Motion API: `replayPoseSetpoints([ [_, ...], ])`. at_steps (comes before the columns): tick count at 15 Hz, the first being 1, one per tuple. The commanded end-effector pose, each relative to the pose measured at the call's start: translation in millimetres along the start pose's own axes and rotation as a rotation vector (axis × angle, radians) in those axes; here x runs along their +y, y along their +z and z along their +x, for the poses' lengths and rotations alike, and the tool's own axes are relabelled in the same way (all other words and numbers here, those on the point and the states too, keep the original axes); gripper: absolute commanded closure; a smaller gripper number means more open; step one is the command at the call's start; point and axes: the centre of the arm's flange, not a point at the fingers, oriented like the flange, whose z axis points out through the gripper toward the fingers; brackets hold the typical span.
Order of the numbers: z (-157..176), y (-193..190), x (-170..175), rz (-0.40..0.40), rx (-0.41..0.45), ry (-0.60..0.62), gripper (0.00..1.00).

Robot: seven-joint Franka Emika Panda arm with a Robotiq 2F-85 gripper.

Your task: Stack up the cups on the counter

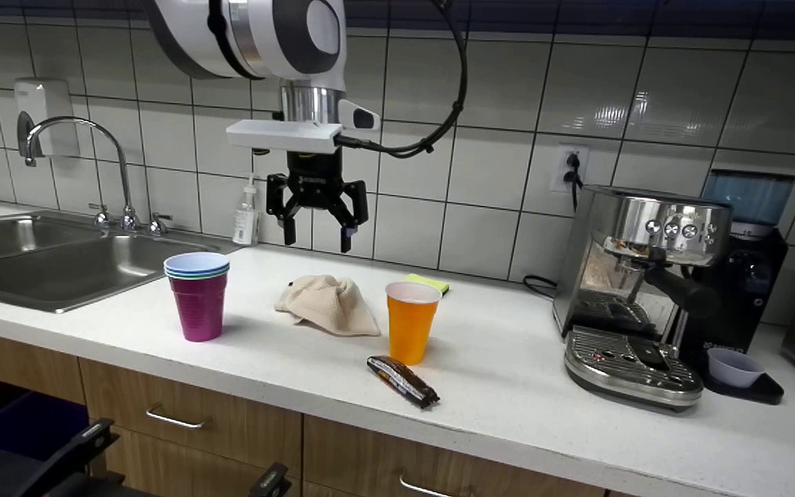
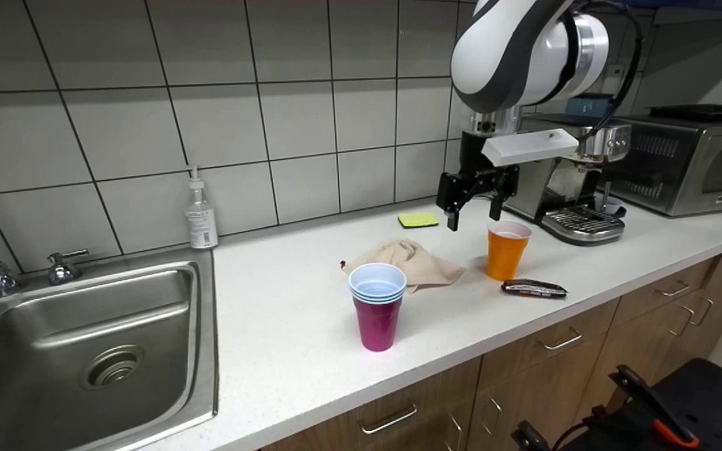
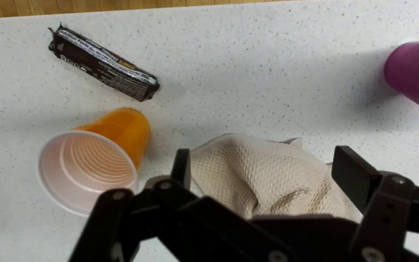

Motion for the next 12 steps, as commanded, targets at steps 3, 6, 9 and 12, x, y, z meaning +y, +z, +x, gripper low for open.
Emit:
replayPoseSetpoints([
  [3,1,8,50,0.05,0.03,-0.013,0.0],
  [6,2,17,71,0.057,0.031,-0.019,0.0],
  [9,6,25,83,0.053,0.028,-0.029,0.0],
  [12,14,32,88,0.047,0.028,-0.039,0.0],
])
